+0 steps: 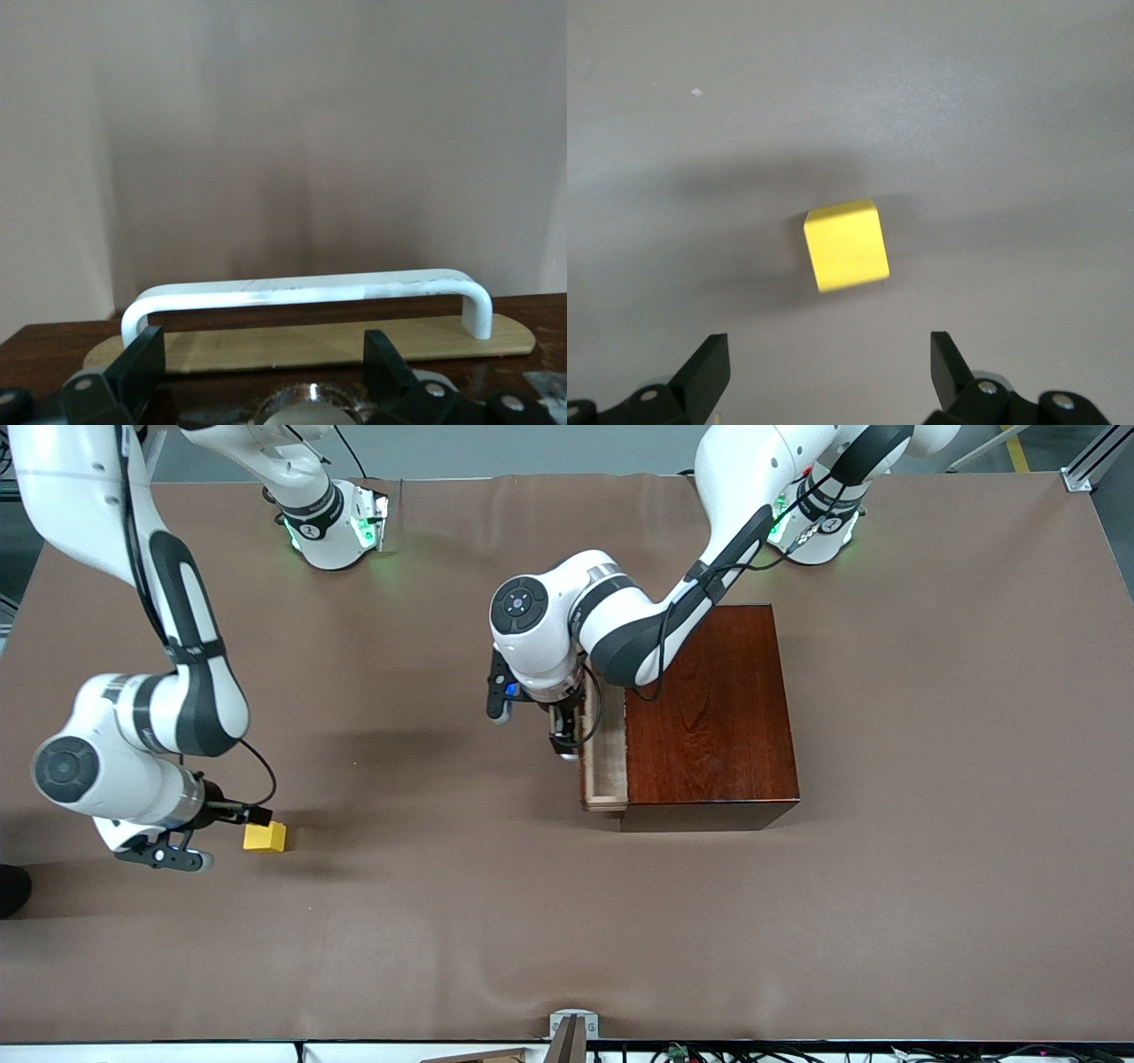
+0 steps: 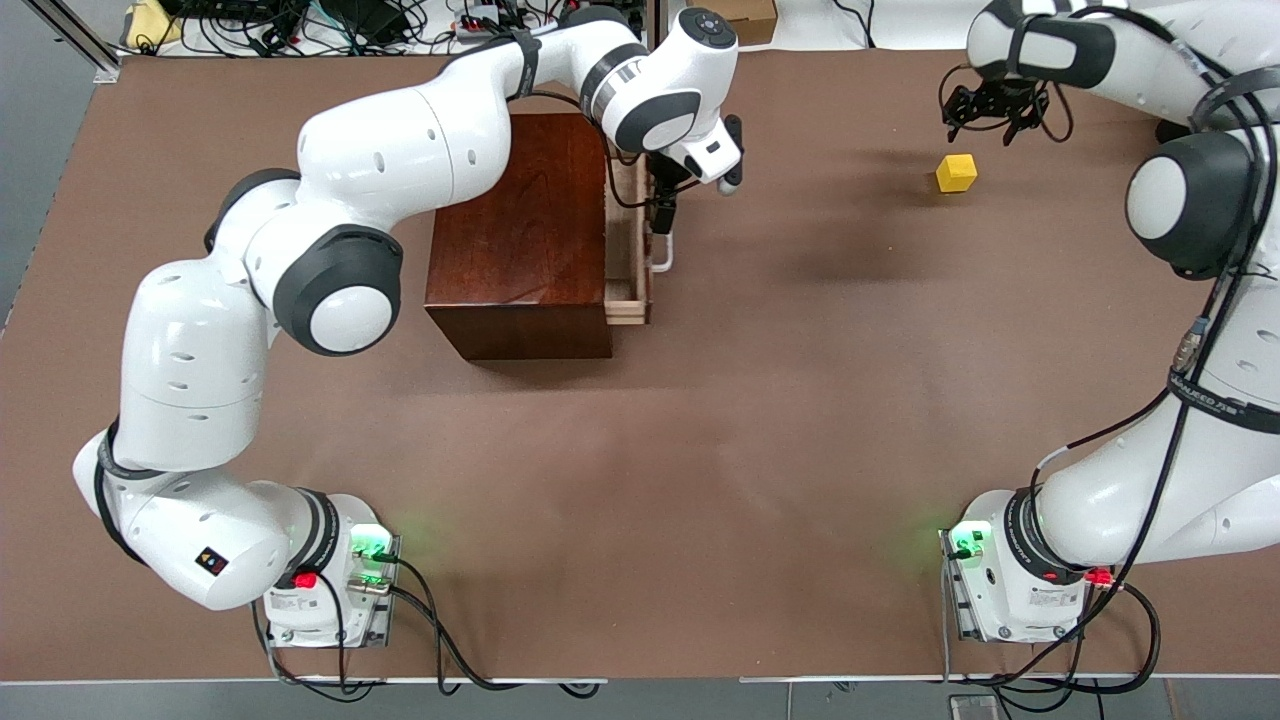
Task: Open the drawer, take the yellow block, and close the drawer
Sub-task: 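Release the yellow cube on the table and withdraw both grippers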
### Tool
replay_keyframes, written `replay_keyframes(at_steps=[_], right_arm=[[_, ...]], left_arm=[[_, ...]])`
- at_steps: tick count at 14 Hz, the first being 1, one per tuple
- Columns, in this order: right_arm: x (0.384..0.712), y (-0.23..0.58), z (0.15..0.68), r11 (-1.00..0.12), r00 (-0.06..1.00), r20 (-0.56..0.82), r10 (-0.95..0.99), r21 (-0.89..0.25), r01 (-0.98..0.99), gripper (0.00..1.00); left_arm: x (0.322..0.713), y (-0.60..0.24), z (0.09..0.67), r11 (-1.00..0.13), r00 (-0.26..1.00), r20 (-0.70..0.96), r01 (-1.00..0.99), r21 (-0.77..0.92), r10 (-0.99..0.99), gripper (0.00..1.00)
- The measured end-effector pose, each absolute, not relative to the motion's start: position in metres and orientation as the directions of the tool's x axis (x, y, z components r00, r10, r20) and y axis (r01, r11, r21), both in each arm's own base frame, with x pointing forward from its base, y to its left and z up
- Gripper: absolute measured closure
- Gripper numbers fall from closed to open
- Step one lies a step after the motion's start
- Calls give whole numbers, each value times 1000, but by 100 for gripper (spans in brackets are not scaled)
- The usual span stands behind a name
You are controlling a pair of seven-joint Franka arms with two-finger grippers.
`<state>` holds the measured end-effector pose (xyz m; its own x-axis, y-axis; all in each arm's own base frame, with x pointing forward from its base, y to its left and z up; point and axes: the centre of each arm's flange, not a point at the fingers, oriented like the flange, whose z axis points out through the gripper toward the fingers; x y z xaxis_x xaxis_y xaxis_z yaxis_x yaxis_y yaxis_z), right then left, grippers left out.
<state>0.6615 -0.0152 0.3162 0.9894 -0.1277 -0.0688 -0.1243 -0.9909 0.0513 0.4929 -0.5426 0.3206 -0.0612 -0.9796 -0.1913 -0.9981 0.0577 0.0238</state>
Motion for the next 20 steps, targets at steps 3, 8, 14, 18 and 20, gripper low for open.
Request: replay_keyframes(at_steps=[3, 8, 14, 18, 20], right_arm=[[650, -14, 376, -998, 996, -72, -55, 32, -53, 0], [616, -8, 477, -1000, 998, -60, -11, 3, -11, 0], [589, 10, 575, -999, 994, -99, 39, -13, 38, 0], [561, 23, 635, -997, 994, -87, 71, -21, 69, 0], [538, 31, 660, -996, 992, -85, 88, -24, 87, 0]], left_arm=[[494, -530, 316, 66, -71, -291, -997, 26, -954, 0], [494, -518, 314, 71, -75, -375, -997, 24, -924, 0], [499, -524, 320, 83, -69, -336, -996, -28, -939, 0], [500, -543, 336, 9, 18, -220, -992, -124, -975, 0], [496, -548, 360, -146, 174, -159, -974, -173, -972, 0]])
